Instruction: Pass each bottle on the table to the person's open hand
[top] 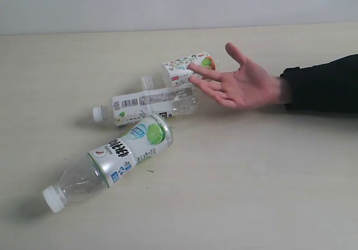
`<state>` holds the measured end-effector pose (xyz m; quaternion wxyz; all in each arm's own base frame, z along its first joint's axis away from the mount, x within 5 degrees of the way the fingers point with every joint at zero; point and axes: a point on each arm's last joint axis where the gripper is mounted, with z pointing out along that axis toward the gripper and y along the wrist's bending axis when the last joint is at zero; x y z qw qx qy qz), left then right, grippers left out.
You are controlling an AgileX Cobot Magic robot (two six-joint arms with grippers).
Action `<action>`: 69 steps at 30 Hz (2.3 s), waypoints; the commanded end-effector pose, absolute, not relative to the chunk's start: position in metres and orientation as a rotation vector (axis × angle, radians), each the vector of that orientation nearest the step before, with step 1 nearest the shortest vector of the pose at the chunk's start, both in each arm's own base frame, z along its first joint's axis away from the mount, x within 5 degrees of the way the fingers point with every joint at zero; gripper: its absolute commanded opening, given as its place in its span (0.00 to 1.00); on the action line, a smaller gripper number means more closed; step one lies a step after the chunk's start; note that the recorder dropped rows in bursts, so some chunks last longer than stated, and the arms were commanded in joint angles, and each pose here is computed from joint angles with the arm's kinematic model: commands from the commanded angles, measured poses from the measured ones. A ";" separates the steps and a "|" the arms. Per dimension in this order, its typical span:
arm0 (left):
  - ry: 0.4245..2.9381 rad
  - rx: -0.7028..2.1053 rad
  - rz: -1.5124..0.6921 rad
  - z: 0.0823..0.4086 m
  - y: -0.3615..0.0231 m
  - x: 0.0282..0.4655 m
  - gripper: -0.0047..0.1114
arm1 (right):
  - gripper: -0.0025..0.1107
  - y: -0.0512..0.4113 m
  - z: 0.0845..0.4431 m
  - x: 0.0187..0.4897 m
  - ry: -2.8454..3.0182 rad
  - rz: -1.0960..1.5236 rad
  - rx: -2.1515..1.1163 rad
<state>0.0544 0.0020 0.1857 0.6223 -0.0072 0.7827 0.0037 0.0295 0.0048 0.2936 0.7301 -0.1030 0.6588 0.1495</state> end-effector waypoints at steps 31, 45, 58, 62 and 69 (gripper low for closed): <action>1.793 -0.017 -0.001 0.185 0.002 0.054 0.06 | 0.23 0.172 0.286 0.251 2.287 0.452 -1.283; 1.793 -0.017 -0.001 0.185 0.002 0.054 0.06 | 0.61 0.259 0.241 0.240 1.796 0.101 -1.931; 1.793 -0.017 -0.001 0.185 0.002 0.054 0.06 | 0.70 0.308 0.193 0.230 1.354 -0.105 -2.210; 1.793 -0.017 -0.001 0.185 0.002 0.054 0.06 | 0.70 0.320 0.171 0.226 1.273 -0.133 -2.272; 1.793 -0.017 -0.001 0.185 0.002 0.054 0.06 | 0.70 0.327 0.144 0.224 1.231 -0.157 -2.349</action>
